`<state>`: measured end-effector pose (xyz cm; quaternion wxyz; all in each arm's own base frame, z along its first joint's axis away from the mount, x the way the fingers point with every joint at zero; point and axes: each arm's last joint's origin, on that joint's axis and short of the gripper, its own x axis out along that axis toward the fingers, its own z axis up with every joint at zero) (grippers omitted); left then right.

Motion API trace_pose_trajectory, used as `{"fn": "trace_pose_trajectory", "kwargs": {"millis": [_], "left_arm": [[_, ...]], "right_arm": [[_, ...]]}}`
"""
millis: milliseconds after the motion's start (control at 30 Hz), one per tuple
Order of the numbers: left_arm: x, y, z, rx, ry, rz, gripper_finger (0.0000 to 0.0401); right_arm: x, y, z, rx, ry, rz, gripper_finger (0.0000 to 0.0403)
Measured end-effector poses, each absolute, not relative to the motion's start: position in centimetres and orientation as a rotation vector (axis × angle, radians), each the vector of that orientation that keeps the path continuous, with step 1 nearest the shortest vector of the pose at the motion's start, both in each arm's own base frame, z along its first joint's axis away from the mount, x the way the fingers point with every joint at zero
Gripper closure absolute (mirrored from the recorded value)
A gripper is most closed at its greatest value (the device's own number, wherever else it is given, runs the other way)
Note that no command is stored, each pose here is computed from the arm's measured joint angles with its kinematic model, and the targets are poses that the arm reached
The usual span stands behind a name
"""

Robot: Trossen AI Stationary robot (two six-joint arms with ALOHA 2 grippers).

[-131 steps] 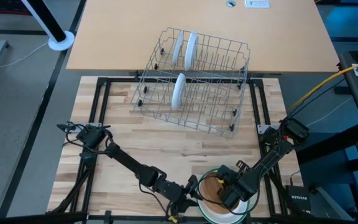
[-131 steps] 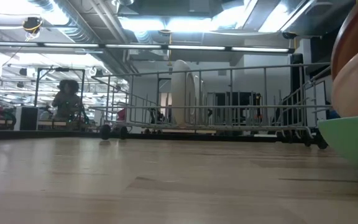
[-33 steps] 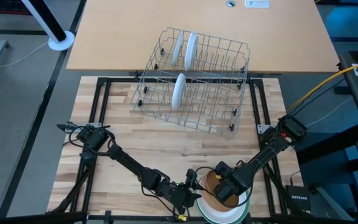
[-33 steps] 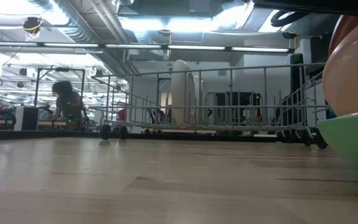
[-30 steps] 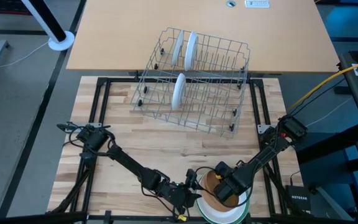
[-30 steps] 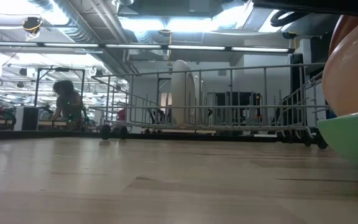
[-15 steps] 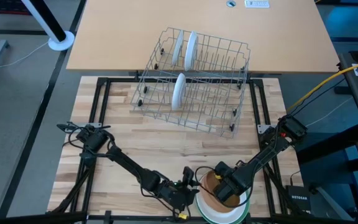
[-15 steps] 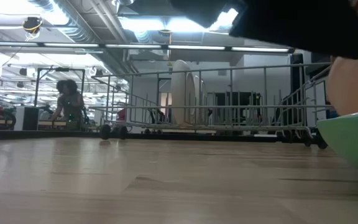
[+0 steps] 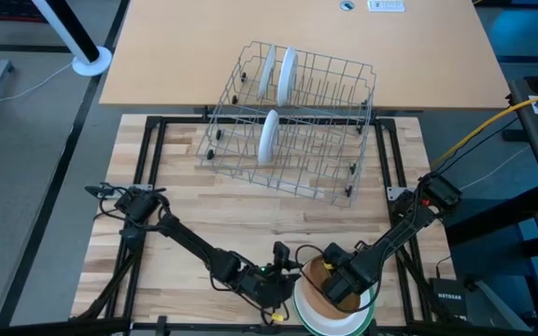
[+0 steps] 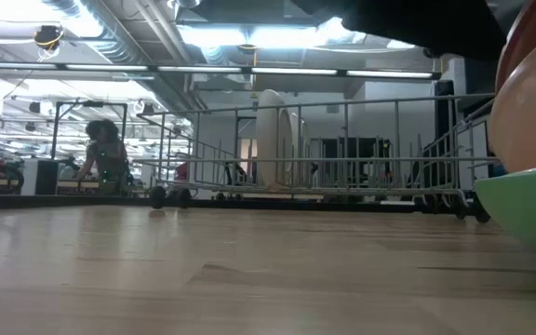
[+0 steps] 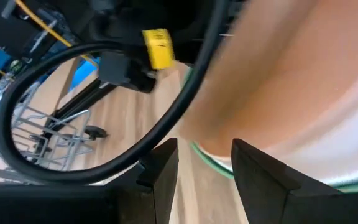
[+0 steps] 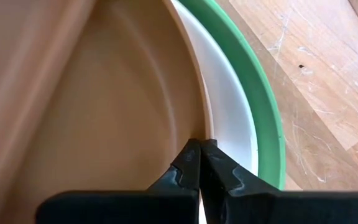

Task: Sort dishes
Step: Put the brown plate into the gray dishwasher rack

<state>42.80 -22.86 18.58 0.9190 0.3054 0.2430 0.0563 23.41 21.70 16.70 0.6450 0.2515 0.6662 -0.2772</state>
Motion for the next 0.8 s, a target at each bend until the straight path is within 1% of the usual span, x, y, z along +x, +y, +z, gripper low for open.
{"fn": "trace_pose_trajectory", "kwargs": {"millis": [67,200,267,467,667,800], "left_arm": [[43.1,-22.4,18.7,0.616,0.493,0.12,0.026],[43.6,-22.0,18.7,0.583,0.487,0.009,0.026],[43.7,-22.1,18.8,0.583,0.469,-0.009,0.026],[43.9,-22.1,19.2,0.665,0.433,-0.041,0.026],[44.3,-21.9,19.1,0.722,0.409,-0.205,0.026],[44.4,-21.8,19.1,0.732,0.39,-0.279,0.026]], "right_arm": [[23.4,21.7,16.7,0.573,1.518,-0.631,0.0402],[23.4,21.7,16.7,0.573,1.518,-0.631,0.0402],[23.4,21.7,16.7,0.572,1.516,-0.632,0.0402],[23.4,21.7,16.7,0.572,1.516,-0.632,0.0402],[23.4,21.7,16.7,0.573,1.515,-0.631,0.0402],[23.5,21.7,16.7,0.574,1.514,-0.63,0.0402]]}}
